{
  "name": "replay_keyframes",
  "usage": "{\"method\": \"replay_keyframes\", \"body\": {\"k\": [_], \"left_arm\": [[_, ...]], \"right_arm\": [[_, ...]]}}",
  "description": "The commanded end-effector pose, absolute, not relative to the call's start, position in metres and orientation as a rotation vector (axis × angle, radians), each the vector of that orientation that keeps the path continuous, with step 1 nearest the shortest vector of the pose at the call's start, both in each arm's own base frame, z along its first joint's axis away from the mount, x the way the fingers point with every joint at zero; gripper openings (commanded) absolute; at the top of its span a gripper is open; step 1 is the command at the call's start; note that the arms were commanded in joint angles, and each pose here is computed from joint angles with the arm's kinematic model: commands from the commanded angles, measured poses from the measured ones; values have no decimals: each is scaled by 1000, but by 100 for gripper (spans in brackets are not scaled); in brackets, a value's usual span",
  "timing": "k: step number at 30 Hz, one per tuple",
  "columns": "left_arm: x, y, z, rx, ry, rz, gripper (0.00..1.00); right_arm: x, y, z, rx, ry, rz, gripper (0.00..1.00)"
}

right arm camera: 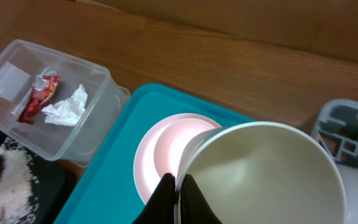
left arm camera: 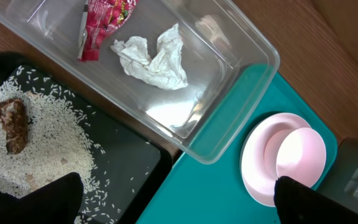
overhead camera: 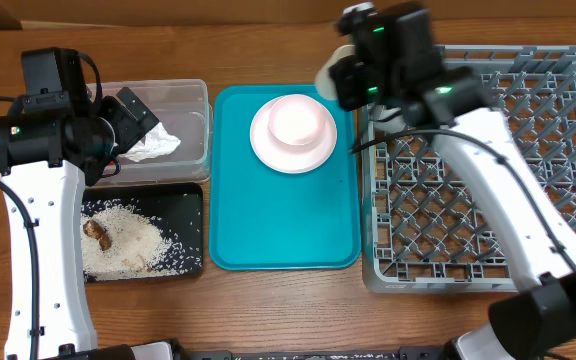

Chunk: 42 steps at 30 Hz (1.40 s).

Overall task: Sort waste into correct bins and load items into the dishwasher
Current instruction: 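Carry the white cup with the right gripper to the rack's back row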

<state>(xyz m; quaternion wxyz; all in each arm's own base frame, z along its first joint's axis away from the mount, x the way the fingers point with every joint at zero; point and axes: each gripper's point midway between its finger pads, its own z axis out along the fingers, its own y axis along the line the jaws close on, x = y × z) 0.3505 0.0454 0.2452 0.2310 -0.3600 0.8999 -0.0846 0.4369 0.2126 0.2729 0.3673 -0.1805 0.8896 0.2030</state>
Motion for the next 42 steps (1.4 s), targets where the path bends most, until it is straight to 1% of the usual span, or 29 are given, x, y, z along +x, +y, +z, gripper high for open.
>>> {"method": "replay_keyframes", "body": {"k": [1, 9, 12, 19, 24, 32, 42], "left_arm": [[352, 45, 244, -968, 2486, -234, 100], [352, 46, 244, -968, 2485, -234, 100], [352, 46, 244, -968, 2486, -233, 100], [352, 46, 244, -968, 2485, -234, 100], [352, 45, 244, -968, 2486, -234, 100], [352, 45, 244, -968, 2486, -234, 100], [352, 46, 244, -968, 2486, -233, 100]], "right_arm": [[423, 187, 323, -414, 2208, 722, 4], [425, 99, 330, -210, 2218, 886, 4], [426, 63, 328, -108, 2225, 881, 4], [425, 15, 318, 9, 2187, 1000, 4], [427, 6, 316, -29, 2085, 1250, 4], [444, -13, 287, -14, 1910, 1645, 4], [466, -28, 213, 149, 1944, 1766, 4]]}}
